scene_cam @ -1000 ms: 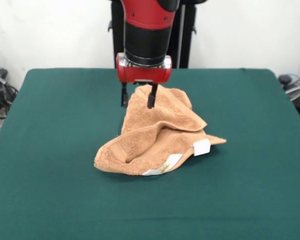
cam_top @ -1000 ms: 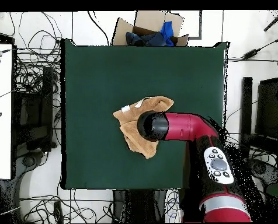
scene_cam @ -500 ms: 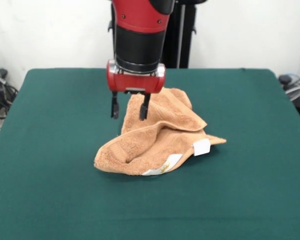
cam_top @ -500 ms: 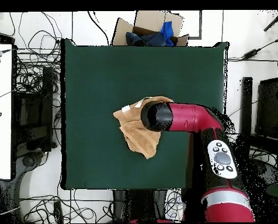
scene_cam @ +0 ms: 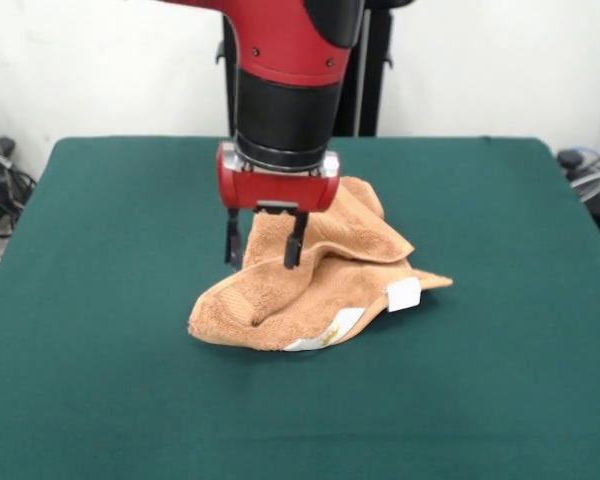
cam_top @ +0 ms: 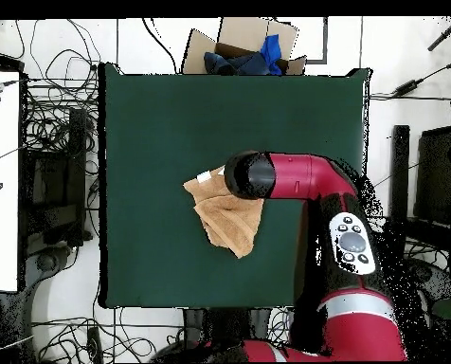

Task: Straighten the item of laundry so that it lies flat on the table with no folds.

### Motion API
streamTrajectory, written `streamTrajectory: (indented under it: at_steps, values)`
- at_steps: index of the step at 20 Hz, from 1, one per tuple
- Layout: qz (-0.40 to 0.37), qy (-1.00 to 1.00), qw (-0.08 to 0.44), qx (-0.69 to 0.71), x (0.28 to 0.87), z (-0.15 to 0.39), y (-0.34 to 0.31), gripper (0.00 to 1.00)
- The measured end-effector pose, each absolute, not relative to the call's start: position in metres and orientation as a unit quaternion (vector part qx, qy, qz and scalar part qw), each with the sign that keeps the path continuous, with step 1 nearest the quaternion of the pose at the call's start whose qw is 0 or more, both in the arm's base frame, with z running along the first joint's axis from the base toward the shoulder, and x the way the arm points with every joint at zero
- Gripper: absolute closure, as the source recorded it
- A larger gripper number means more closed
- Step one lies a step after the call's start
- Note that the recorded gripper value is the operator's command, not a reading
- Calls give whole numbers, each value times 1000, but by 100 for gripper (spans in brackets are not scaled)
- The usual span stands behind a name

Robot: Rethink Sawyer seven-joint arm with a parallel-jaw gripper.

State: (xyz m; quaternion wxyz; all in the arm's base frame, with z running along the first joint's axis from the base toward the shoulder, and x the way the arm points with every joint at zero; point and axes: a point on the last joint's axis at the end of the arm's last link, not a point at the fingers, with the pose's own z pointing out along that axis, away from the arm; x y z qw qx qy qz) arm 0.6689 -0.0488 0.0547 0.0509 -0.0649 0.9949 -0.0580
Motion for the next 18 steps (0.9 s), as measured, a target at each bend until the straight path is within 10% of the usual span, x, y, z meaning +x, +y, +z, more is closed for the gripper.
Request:
streamTrajectory:
  at_steps: [18]
  values:
    - [-47, 996, 29, -73, 662, 16, -35, 0]
